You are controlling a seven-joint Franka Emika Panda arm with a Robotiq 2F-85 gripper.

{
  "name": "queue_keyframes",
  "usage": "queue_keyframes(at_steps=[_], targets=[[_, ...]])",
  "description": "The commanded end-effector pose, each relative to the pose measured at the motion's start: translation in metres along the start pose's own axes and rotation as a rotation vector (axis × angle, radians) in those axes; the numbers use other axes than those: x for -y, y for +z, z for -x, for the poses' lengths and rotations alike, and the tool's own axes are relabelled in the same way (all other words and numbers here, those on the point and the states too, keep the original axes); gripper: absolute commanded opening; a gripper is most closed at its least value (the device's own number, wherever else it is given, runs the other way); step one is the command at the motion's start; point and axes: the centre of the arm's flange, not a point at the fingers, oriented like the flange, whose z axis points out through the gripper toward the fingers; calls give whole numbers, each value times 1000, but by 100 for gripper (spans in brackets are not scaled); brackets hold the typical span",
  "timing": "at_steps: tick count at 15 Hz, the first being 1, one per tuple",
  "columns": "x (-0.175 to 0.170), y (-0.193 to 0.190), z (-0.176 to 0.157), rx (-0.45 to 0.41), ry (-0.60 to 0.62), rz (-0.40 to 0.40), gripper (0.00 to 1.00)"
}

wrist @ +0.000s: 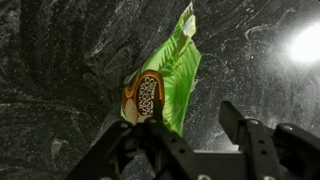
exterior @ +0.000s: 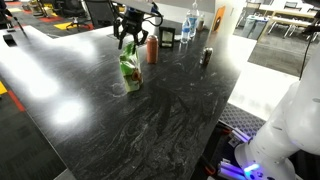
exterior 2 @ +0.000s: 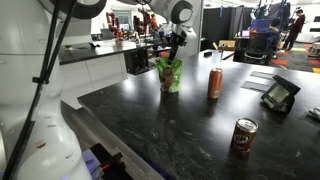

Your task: Move the green bag forward

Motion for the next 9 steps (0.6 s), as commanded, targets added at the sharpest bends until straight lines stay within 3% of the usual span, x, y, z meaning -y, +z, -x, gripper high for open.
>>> queue_keyframes(at_steps=[1,5,9], targets=[[8,-3,-2,15,16,12,31],[3,-13,3,7,1,-20,3],[-7,-23,4,0,4,-37,0]])
